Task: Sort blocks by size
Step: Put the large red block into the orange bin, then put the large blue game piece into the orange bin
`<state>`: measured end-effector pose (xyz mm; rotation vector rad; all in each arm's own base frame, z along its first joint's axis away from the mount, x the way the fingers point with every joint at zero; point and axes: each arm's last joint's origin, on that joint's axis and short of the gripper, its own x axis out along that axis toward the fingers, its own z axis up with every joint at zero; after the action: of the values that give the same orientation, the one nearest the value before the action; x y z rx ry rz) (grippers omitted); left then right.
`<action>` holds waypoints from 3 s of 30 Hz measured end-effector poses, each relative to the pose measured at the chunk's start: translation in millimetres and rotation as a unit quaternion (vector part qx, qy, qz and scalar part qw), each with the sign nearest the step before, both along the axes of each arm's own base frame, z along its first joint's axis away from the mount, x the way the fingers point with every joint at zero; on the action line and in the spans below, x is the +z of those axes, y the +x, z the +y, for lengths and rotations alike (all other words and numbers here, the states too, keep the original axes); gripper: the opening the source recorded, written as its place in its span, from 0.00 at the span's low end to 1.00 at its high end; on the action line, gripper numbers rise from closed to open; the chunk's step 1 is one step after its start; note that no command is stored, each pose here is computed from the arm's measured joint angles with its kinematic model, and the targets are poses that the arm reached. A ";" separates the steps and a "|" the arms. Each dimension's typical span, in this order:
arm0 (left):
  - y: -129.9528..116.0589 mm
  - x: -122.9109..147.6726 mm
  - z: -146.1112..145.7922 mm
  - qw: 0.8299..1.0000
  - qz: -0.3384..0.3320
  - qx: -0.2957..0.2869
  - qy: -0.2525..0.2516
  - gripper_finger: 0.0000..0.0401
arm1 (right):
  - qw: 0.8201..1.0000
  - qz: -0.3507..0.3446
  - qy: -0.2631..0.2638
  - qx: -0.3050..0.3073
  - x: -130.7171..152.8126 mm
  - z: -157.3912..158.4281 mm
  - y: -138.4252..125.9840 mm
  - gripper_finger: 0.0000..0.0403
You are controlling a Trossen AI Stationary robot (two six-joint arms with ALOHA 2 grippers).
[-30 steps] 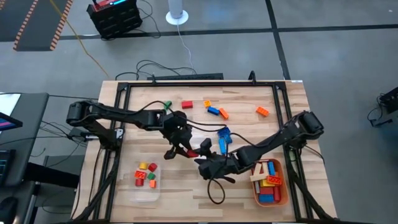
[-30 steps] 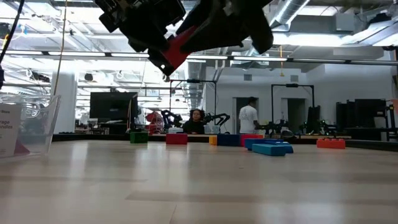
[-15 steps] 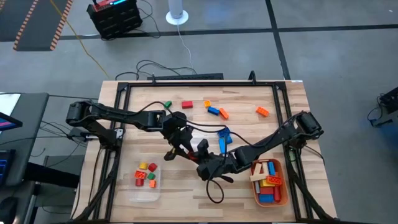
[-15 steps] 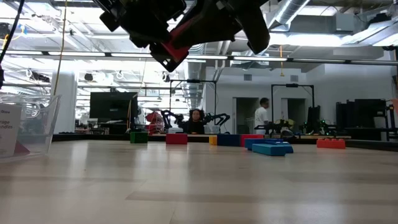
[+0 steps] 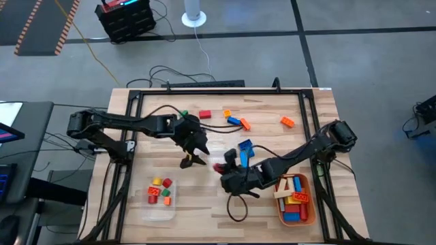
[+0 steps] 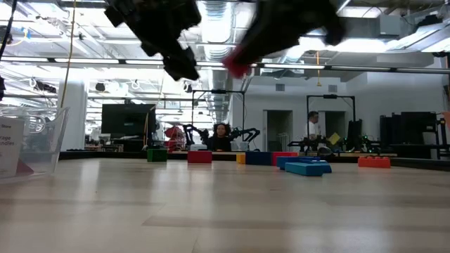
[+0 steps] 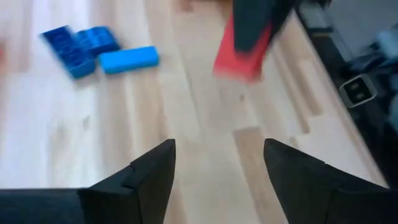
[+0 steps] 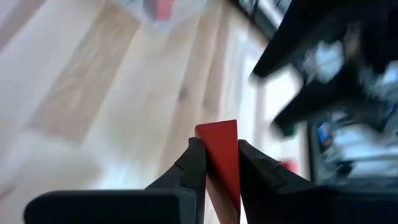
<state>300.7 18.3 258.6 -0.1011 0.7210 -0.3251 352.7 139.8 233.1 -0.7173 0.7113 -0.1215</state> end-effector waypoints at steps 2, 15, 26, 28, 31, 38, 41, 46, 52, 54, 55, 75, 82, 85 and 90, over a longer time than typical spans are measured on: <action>-8.5 4.7 1.1 1.000 0.012 0.014 0.019 0.60 | 0.999 0.020 0.033 -0.021 5.2 3.7 -15.7 0.23; -24.3 4.3 -1.7 0.990 0.067 0.070 0.100 0.59 | 0.872 0.154 0.340 -0.317 35.4 16.0 -133.2 0.23; -28.2 -23.8 -0.4 0.986 0.065 0.083 0.127 0.59 | 0.791 0.241 0.348 -0.442 -12.5 21.5 -169.0 0.25; -28.6 -24.1 0.8 0.985 0.067 0.086 0.135 0.59 | 0.790 0.243 0.342 -0.448 -13.0 19.9 -170.0 0.28; -28.8 -24.1 3.5 0.984 0.068 0.091 0.135 0.59 | 0.786 0.241 0.347 -0.452 -7.8 17.1 -168.2 0.36; -29.9 -24.3 12.5 0.982 0.072 0.107 0.137 0.59 | 0.786 0.233 0.353 -0.450 14.7 3.8 -170.8 0.52; -30.0 -24.1 13.2 0.982 0.071 0.105 0.143 0.59 | 0.803 0.195 0.337 -0.450 22.1 -6.6 -172.7 0.53; -28.0 -11.9 14.3 0.978 0.073 0.108 0.160 0.59 | 0.839 0.122 0.299 -0.438 28.8 -24.0 -165.9 0.52; -32.8 5.4 14.0 0.978 0.052 0.107 0.170 0.59 | 0.869 0.096 0.264 -0.407 21.7 -49.7 -134.7 0.52; -35.0 7.5 13.9 0.978 0.051 0.108 0.171 0.59 | 0.886 0.106 0.249 -0.377 11.2 -59.0 -121.0 0.53; -35.7 8.2 13.7 0.978 0.050 0.108 0.171 0.59 | 0.892 0.110 0.242 -0.367 5.4 -64.4 -114.2 0.53; -50.1 -46.6 6.0 0.980 0.058 0.109 0.159 0.59 | 0.944 0.205 0.191 -0.173 -43.5 -164.9 -22.9 0.64; -63.4 -39.8 5.6 0.977 0.039 0.123 0.170 0.59 | 0.933 0.265 0.194 -0.148 -59.0 -179.6 -12.7 0.64; -75.9 -30.4 4.9 0.975 0.021 0.132 0.175 0.59 | 0.926 0.281 0.206 -0.143 -63.9 -183.9 -13.2 0.64; -100.5 -15.0 3.8 0.970 -0.027 0.163 0.180 0.59 | 0.922 0.290 0.214 -0.142 -64.1 -185.8 -15.4 0.64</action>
<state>200.2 22.1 243.6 0.1327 0.6865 0.1190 337.3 -46.0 169.0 -0.2119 1.3627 -0.0108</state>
